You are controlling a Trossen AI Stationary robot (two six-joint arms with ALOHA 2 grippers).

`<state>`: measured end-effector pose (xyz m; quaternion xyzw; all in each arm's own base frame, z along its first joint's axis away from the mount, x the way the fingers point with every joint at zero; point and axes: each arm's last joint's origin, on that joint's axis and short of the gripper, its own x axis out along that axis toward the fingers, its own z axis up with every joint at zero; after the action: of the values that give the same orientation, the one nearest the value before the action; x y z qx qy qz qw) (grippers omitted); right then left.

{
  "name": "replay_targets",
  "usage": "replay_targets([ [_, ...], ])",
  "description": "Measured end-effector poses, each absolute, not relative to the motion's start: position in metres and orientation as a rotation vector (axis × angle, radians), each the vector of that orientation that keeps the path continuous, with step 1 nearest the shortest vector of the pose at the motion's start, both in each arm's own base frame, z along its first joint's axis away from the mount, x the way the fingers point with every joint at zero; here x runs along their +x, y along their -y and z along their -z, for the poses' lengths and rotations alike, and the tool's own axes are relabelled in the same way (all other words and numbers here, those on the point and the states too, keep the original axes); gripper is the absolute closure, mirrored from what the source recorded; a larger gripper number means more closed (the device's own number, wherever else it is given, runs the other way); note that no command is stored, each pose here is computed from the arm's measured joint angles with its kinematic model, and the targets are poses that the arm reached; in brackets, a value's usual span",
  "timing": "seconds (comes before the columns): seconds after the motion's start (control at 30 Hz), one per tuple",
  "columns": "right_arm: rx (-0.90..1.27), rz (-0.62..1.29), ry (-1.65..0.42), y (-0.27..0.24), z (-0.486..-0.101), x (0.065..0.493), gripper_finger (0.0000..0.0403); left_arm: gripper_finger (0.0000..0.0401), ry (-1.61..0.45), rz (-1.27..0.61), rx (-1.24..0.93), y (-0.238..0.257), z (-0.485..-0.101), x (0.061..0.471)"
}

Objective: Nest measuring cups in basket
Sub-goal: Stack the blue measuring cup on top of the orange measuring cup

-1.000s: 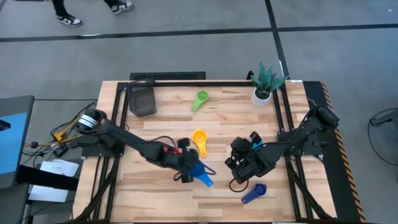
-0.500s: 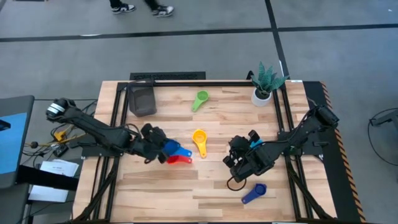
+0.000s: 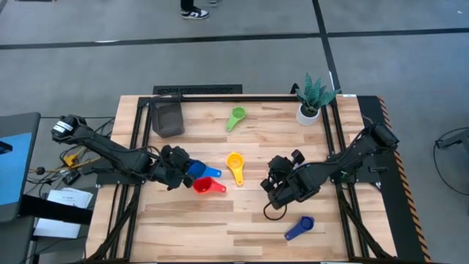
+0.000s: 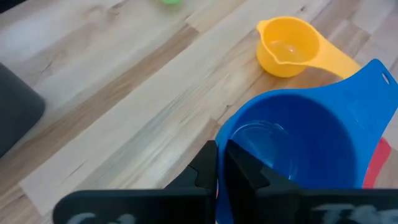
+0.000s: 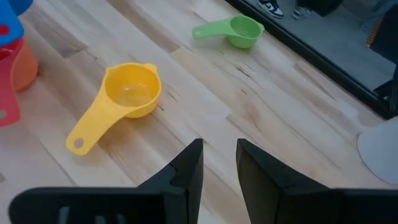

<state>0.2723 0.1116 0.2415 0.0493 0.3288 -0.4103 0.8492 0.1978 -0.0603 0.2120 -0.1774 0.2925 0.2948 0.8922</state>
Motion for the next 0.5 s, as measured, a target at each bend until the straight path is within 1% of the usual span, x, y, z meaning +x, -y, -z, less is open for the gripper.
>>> replay_targets([
  [0.23, 0.098, 0.846, -0.692, -0.111, -0.242, 0.275, 0.0283, 0.0399, -0.586, -0.630, -0.427, 0.061, -0.212, 0.199],
  [0.5, 0.102, 0.844, -0.688, -0.112, -0.242, 0.276, 0.0283, 0.0399, -0.616, -0.589, -0.449, 0.071, -0.200, 0.210],
])
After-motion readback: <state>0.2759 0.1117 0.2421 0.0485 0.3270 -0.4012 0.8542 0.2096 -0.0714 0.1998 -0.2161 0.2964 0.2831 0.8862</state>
